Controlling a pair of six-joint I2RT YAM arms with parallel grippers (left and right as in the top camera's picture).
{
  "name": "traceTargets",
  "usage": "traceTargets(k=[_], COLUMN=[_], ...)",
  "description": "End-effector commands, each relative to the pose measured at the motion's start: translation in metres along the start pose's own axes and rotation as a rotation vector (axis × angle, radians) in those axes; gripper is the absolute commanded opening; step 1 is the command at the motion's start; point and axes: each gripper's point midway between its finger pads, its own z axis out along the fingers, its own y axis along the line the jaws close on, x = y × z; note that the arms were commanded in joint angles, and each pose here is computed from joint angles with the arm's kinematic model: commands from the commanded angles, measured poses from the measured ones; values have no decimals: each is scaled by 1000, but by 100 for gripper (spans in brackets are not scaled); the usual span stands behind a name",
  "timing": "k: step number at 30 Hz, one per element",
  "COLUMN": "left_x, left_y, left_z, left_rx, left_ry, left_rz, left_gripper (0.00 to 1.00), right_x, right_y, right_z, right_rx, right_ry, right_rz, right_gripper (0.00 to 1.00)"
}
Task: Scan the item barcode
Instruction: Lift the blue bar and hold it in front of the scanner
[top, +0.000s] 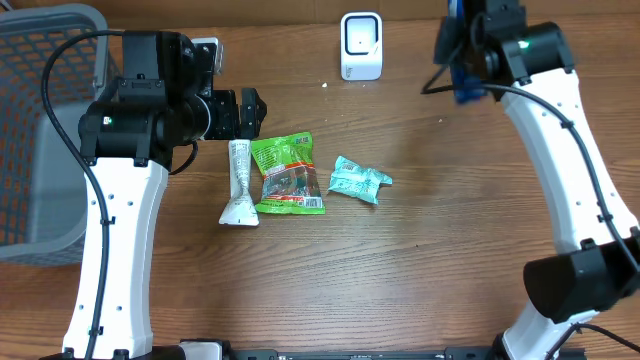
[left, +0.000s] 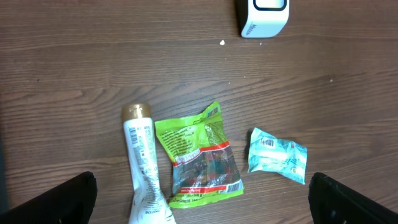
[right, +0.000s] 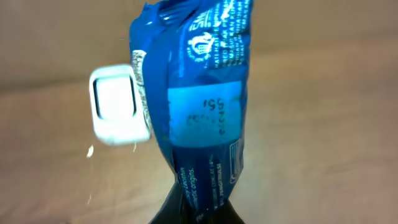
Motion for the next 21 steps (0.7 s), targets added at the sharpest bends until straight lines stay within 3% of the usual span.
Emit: traceTargets(k=[1,6,13,21], left_x=[-4,-4,-4,-4], left_y=[-4,-4,-4,-4], left_z=[-2,-2,-2,-2], left_rx=[18,17,18,17], left_ry=[-10,-10,-10,-10], left_rz=[23,23,23,23], left_gripper=[100,100,100,100], right_x=[-21,-43,-58,-40], right_y=[-1,23,74,93], right_z=[16,44,96,150], right_rx=[166,323,346,385], right_ry=[-106,-257,-401,-400], right_rz=[-84,-263,-579,-887], right_gripper=[3,4,4,4])
